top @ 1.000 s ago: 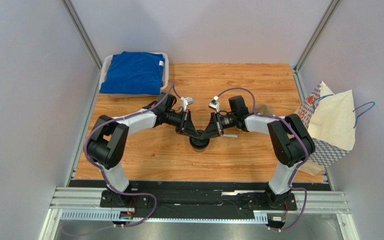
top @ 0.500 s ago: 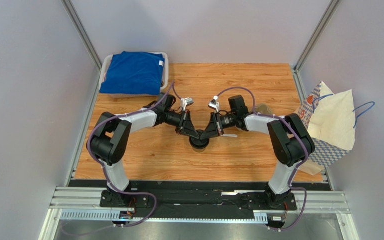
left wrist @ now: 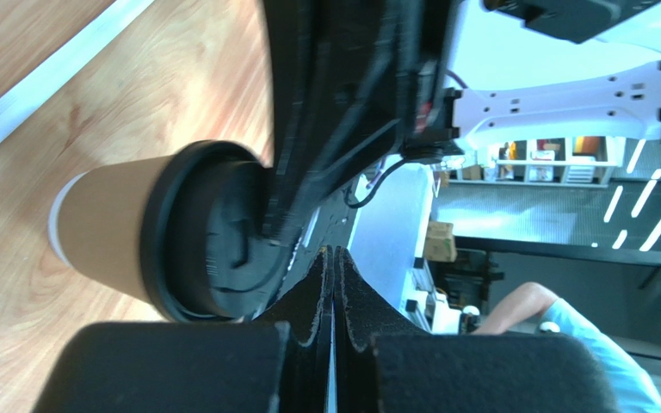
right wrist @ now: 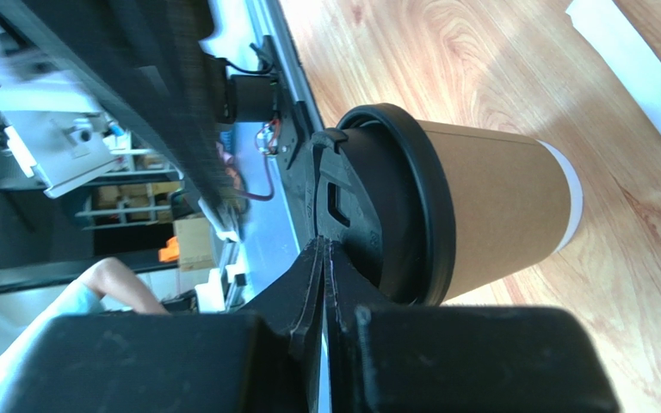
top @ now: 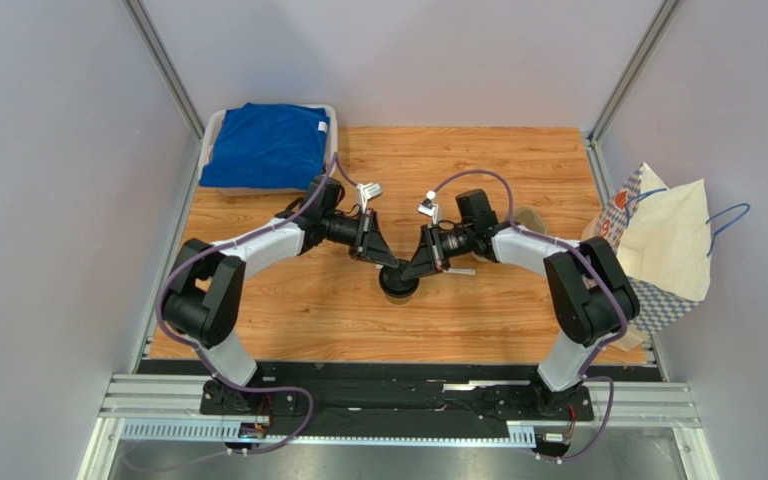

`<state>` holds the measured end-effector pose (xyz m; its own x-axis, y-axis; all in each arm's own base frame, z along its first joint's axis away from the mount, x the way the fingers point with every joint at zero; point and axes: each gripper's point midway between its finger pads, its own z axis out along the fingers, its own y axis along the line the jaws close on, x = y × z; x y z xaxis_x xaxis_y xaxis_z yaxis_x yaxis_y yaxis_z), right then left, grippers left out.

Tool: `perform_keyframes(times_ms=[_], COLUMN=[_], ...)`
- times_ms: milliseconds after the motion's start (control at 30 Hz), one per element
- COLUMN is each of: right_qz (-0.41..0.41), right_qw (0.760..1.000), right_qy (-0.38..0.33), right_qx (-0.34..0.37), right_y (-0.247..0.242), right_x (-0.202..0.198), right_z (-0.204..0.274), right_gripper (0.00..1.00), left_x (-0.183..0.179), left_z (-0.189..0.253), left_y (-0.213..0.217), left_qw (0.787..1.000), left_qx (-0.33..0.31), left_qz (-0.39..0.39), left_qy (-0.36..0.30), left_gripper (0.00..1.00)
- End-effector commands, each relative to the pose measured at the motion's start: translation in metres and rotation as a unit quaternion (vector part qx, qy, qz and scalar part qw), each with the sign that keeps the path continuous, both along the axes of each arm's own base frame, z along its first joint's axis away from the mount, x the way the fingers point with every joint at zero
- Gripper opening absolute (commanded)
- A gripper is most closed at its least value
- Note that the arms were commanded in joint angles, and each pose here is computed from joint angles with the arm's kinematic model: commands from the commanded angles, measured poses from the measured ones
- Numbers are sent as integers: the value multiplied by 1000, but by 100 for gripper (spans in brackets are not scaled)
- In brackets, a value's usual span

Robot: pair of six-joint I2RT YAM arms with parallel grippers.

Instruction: Pack the takeout coffee

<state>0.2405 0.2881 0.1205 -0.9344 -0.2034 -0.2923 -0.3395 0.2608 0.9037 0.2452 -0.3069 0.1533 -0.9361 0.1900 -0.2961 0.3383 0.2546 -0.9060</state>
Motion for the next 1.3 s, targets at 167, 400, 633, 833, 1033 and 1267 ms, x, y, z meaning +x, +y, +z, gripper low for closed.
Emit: perform_keyframes(times_ms=[167,400,633,833,1033,1267], right_qz=[-28,-31,-34,-29,-35,-46], right_qw=[998,998,998,996,992,989], right_qy=[-42,-17,1,23,45,57], right_qx=[-42,-44,-52,-82,-109,-129], right_y=[-6,6,10,4,-5,-17], right_x=[-3,-21,-17,-22,-20,-14], right_z=[19,12,0,-27,-52,-67], right_gripper=[7,11,12,11,9,9], left_x=[16,24,30,26,26,23], left_z=[27,16,-7,-33,-49,-57], left_y=[0,-9,-14,-11,-7,-4], left_qw=[998,999,999,999,998,997], left_qx=[-5,6,26,47,69,76], left_qz=[20,4,3,5,11,14], left_qy=[-58,-54,-38,-15,-5,8], left_gripper=[0,0,0,0,0,0])
